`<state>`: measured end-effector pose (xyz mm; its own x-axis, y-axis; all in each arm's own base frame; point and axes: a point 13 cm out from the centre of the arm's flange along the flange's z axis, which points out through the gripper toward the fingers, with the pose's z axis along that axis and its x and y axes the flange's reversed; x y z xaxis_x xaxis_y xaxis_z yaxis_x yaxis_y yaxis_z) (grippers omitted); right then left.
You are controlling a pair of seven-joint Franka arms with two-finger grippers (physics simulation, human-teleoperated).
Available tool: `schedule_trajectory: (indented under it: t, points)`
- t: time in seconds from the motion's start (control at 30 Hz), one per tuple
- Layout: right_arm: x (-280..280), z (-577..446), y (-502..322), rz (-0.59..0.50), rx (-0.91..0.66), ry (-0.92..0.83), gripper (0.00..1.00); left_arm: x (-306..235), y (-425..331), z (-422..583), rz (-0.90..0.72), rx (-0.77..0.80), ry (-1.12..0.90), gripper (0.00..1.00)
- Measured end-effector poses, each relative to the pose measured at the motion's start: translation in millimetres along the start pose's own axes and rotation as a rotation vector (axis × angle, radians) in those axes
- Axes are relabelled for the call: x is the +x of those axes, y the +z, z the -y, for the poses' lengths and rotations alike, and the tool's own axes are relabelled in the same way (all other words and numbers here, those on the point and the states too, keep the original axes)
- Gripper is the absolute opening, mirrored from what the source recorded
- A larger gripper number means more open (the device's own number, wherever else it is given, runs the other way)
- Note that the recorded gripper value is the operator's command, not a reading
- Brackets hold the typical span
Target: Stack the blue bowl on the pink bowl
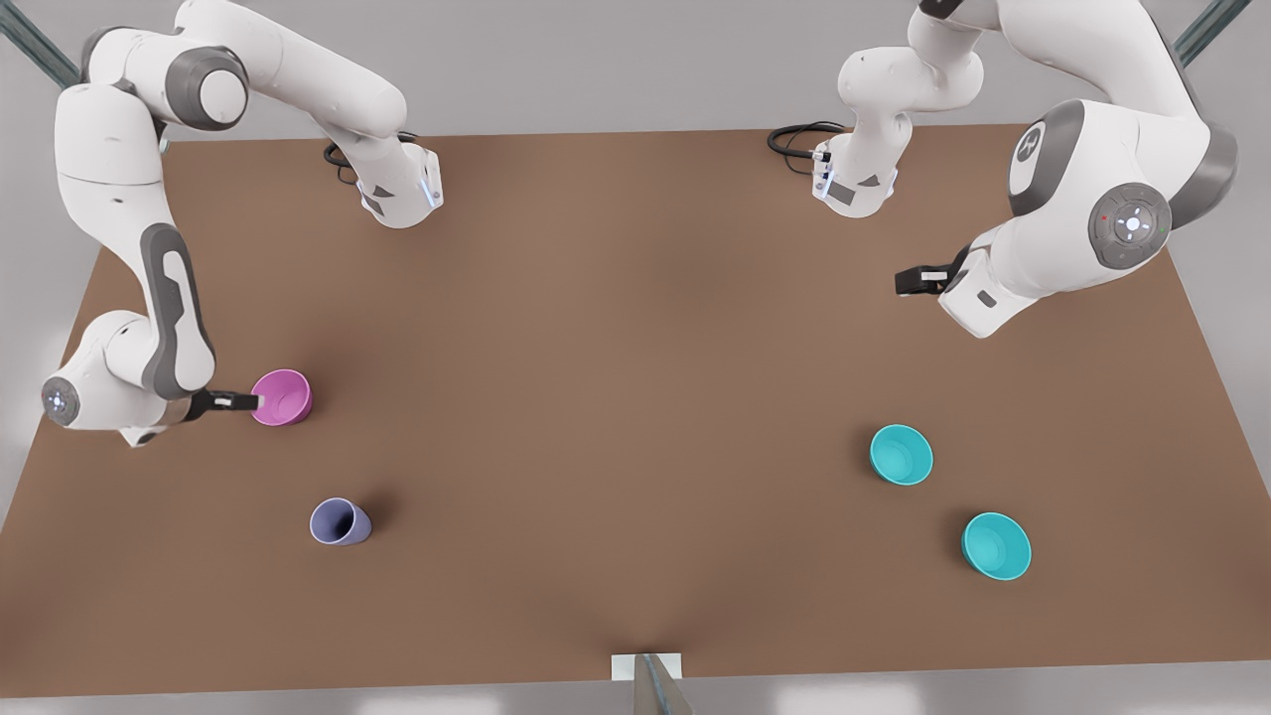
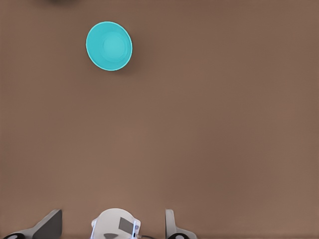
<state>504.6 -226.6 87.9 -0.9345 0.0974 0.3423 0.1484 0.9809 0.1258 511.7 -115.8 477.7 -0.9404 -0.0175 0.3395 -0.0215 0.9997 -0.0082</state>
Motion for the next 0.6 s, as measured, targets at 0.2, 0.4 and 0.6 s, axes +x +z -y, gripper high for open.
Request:
schedule_trajectory:
  t: [0.2,0.4,0.6]
  points:
    - [4,0,19,0.009,-0.011,-0.049,0.86,0,1,0,-0.003,0.0,-0.004,1.0]
    - [0,-5,28,0.011,-0.02,-0.099,0.37,0,1,0,-0.004,-0.001,-0.007,1.0]
    - [-7,-27,18,0.027,-0.046,-0.143,0.21,0,2,1,-0.006,-0.002,-0.007,1.0]
